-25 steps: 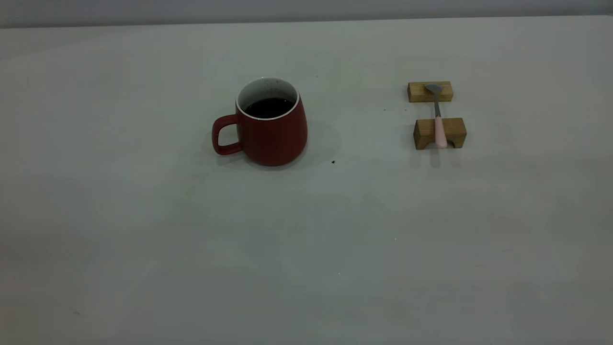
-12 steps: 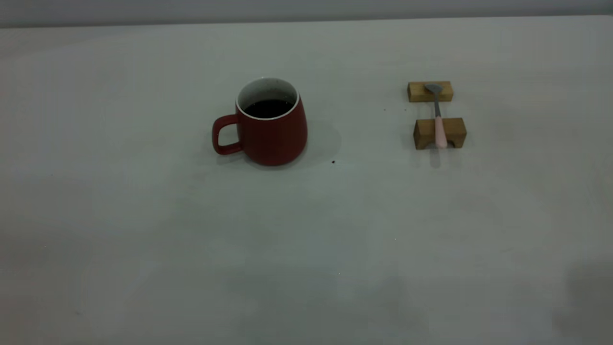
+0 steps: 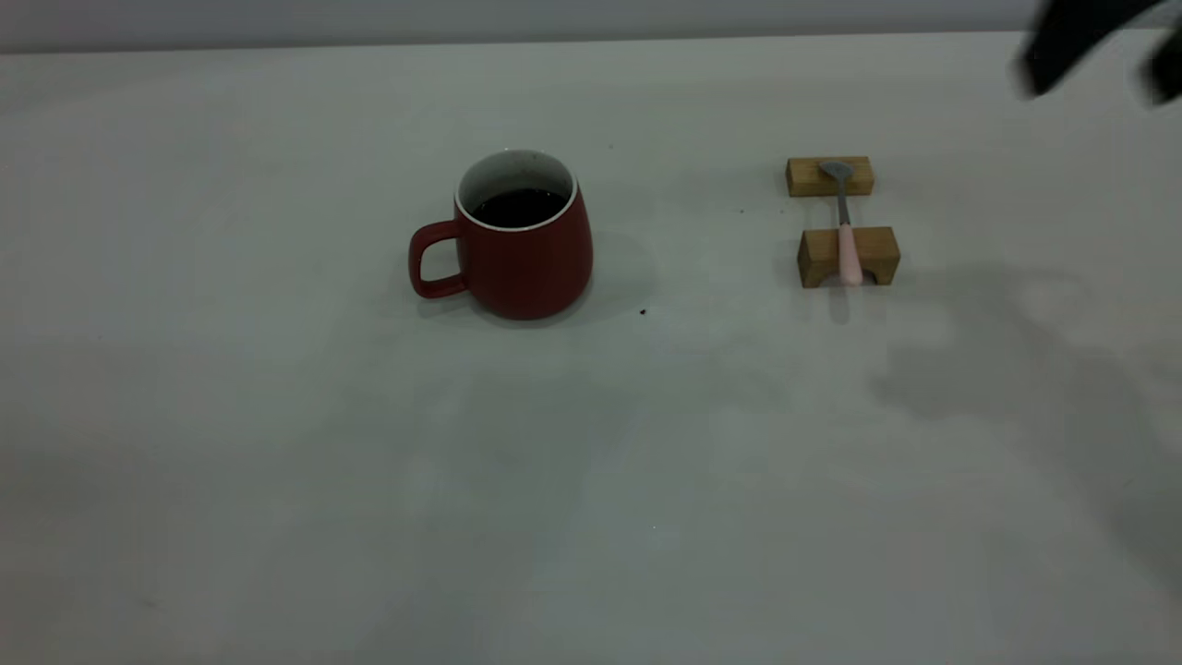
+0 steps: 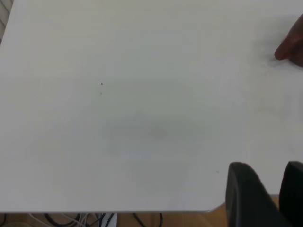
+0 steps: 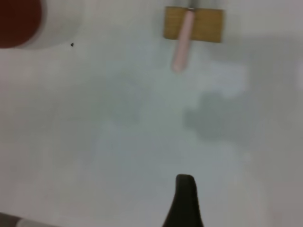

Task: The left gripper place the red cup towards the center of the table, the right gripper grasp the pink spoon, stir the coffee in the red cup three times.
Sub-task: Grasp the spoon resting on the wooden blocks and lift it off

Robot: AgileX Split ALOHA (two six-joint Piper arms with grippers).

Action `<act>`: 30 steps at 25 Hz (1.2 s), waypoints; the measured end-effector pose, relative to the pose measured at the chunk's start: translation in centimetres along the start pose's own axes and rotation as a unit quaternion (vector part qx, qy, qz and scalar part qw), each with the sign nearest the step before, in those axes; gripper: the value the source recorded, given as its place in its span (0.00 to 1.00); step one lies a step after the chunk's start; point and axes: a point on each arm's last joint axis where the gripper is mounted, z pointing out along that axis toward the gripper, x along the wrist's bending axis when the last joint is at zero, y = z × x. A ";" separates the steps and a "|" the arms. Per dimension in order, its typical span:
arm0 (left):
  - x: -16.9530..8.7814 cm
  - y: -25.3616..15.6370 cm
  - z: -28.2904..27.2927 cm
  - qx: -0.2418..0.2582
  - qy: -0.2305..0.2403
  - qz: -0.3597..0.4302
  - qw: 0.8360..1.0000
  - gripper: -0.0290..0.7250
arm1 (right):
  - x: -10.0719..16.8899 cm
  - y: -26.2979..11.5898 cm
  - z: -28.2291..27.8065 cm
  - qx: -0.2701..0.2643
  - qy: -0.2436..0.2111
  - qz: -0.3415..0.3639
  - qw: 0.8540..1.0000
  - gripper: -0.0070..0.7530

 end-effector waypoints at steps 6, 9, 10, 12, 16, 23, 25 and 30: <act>0.0 0.0 0.0 0.000 0.000 0.000 1.000 0.37 | 1.0 3.4 7.8 0.070 0.009 -0.019 0.997 0.94; 0.0 0.0 0.0 0.000 0.000 0.000 1.000 0.37 | 1.0 4.2 10.1 0.087 0.009 -0.025 0.996 0.94; 0.0 0.0 0.0 0.000 0.000 0.000 1.000 0.37 | 1.0 4.4 10.6 0.089 0.007 -0.028 0.996 0.94; 0.0 0.0 0.0 0.000 0.000 0.000 1.000 0.37 | 1.3 4.5 11.6 0.094 0.006 -0.032 0.995 0.94; 0.0 0.0 0.0 0.000 0.000 0.000 1.000 0.37 | 1.6 4.5 13.3 0.098 0.004 -0.033 0.995 0.93; 0.0 0.0 0.0 0.000 0.000 0.000 1.000 0.37 | 1.3 3.8 15.3 0.112 0.002 -0.028 0.993 0.92; 0.0 0.0 0.0 0.000 0.000 0.000 1.000 0.37 | 1.3 3.8 15.7 0.110 0.001 -0.028 0.993 0.92; 0.0 0.0 0.0 0.000 0.000 0.000 1.000 0.37 | 1.6 3.4 17.0 0.108 0.000 -0.029 0.994 0.91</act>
